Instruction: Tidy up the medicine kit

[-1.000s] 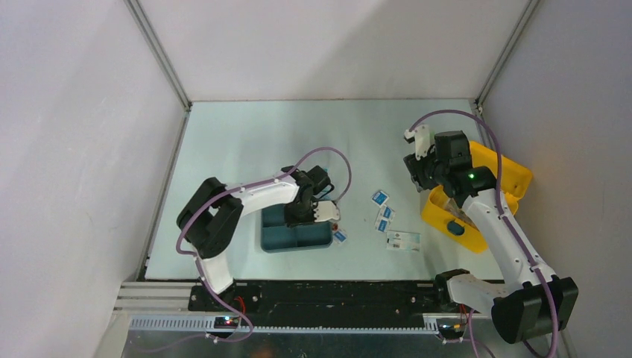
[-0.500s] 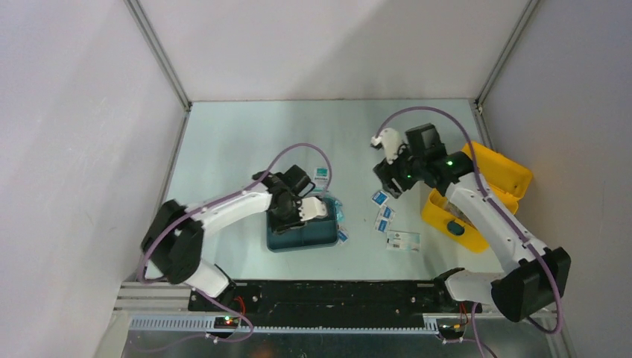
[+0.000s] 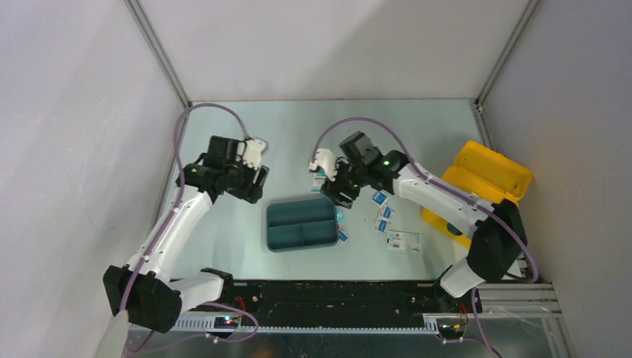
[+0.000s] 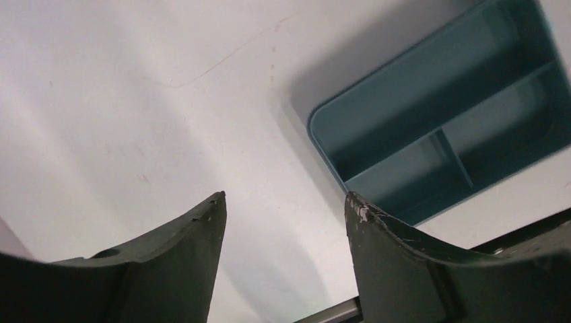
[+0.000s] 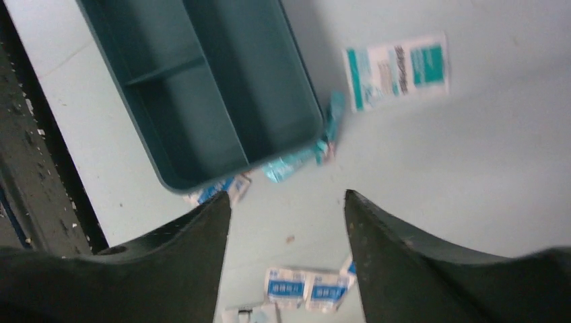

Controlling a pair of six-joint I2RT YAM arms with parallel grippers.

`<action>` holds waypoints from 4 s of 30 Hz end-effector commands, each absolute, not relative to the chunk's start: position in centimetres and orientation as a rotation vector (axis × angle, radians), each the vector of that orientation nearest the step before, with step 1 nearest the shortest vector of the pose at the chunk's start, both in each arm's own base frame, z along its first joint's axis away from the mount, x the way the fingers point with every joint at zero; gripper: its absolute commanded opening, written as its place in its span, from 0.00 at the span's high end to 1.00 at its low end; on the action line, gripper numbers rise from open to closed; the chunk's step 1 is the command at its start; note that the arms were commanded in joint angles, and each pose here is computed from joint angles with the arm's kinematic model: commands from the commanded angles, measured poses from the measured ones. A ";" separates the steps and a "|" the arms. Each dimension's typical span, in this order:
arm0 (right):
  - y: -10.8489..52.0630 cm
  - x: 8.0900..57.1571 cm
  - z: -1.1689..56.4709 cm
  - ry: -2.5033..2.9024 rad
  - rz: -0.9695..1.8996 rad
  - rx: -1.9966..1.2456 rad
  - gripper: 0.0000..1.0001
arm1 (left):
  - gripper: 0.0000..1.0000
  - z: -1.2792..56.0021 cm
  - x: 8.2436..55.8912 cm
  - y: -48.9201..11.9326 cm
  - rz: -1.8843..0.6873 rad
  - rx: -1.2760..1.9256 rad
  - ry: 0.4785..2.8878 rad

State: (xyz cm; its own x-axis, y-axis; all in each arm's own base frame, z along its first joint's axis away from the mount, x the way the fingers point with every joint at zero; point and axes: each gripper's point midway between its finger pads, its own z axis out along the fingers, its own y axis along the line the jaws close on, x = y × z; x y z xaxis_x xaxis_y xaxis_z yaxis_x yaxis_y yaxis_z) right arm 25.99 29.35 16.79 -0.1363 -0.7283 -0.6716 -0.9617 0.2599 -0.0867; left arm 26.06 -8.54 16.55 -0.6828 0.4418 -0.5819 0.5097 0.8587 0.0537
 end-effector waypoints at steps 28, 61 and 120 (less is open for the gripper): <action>40.8 23.6 4.6 1.739 0.457 -2.061 0.65 | 0.30 19.0 28.5 -4.1 -0.380 0.041 2.430; 22.1 28.3 23.7 1.949 0.071 -1.507 1.00 | 0.30 20.3 30.2 -2.3 -0.229 0.178 2.391; -10.4 25.0 16.6 2.335 -0.003 -1.286 1.00 | 0.27 18.2 29.4 -5.1 -0.443 0.250 2.436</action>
